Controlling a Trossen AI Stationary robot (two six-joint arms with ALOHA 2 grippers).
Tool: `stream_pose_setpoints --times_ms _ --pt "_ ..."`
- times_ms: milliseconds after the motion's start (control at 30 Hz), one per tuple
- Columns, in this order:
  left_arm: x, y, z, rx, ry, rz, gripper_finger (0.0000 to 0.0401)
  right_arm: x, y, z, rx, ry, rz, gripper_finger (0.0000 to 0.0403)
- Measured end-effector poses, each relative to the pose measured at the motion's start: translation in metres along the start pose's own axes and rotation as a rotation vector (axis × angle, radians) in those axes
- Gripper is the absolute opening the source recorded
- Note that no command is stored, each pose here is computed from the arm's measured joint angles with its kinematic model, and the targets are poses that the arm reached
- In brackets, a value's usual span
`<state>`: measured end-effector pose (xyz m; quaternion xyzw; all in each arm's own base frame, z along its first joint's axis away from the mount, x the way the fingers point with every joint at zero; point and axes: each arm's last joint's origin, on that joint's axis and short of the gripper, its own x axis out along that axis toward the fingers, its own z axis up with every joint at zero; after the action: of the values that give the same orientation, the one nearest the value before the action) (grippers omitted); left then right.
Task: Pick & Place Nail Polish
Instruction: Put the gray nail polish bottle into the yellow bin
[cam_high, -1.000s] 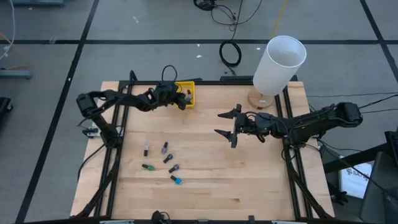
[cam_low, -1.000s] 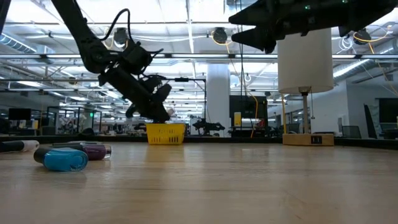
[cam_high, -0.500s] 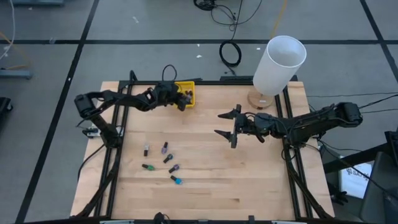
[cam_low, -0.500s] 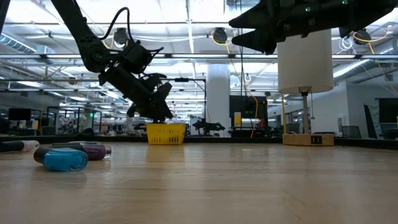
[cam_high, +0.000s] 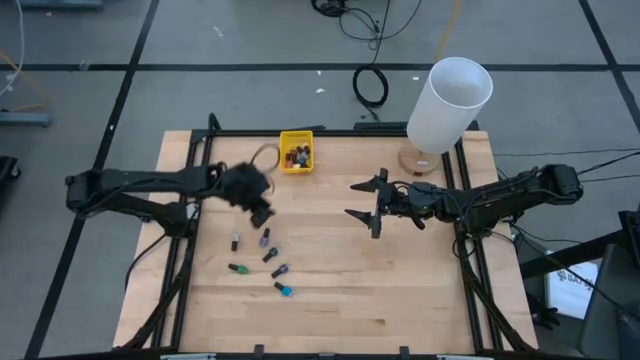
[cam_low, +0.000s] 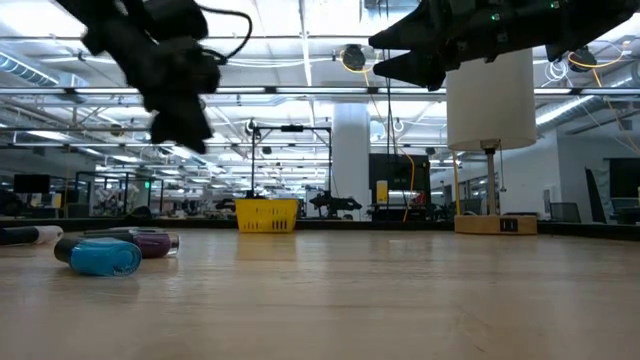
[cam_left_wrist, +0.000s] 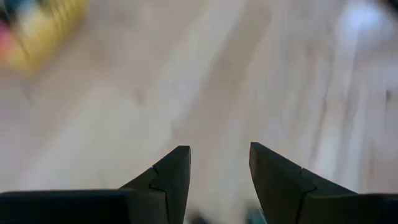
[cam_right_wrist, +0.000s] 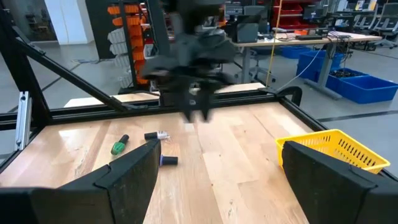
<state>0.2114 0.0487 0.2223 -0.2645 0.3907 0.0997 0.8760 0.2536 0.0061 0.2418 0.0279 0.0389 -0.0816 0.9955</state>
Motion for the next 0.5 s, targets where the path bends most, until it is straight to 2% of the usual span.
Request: stream_pose_setpoints --times_ms 100,200,300,367,500 --pt "-0.005 -0.020 -0.024 -0.075 0.127 0.027 0.0163 0.000 0.000 0.000 0.001 0.000 0.000 0.0320" --pt "-0.011 -0.034 -0.047 -0.230 0.268 0.073 0.0163 0.000 0.000 0.000 0.024 0.000 0.000 0.0320" --pt "-0.015 -0.043 -0.068 -0.374 0.377 0.168 0.0163 0.000 0.000 -0.001 0.040 0.008 0.000 0.0320" --pt "-0.018 -0.046 -0.079 -0.443 0.403 0.254 0.0163 0.000 0.000 -0.001 0.051 0.013 -0.001 0.0320" --pt "-0.019 -0.049 -0.092 -0.551 0.369 0.417 0.0163 0.000 0.000 -0.003 0.076 0.026 -0.002 0.0320"
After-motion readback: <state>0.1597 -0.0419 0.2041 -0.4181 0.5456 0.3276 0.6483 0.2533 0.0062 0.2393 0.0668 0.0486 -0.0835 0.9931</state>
